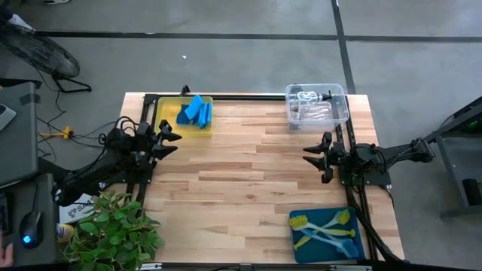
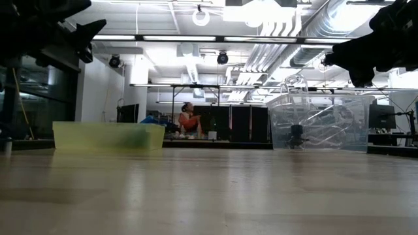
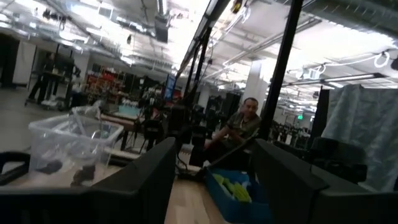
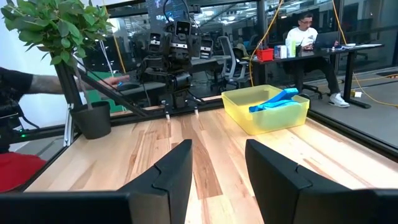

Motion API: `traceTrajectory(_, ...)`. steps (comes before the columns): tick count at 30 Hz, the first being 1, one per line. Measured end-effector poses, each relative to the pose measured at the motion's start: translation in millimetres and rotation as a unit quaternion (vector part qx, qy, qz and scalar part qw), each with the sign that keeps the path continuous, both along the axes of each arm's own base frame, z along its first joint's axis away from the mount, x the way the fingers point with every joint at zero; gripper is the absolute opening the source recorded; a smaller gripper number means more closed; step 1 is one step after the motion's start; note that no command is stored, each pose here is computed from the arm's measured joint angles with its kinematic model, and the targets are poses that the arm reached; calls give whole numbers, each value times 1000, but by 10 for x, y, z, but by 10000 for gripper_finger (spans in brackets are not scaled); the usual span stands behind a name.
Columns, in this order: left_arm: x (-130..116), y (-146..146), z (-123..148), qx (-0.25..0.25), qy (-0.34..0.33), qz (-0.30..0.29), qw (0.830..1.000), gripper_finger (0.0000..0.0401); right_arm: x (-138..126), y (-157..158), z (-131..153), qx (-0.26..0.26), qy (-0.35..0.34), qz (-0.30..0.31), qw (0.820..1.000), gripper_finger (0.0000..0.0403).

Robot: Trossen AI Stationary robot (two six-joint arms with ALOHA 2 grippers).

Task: Pick & Place Kitchen Sink Supplies
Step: Return to Home Position

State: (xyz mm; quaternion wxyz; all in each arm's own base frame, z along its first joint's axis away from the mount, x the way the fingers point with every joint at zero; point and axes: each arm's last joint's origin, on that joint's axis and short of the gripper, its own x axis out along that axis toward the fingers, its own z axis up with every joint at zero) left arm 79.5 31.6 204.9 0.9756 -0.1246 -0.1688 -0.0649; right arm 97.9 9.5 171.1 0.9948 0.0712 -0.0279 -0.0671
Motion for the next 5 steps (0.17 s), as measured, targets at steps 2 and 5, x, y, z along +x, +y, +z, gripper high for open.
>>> traceTrajectory(2, 4, 3, -10, -4, 5, 0, 1000, 209, 0, 0, 0, 0, 0, 0, 1000, 142)
traceTrajectory(5, 8, 5, -21, -7, 11, 0, 1000, 209, 0, 0, -1, 0, 0, 0, 1000, 142)
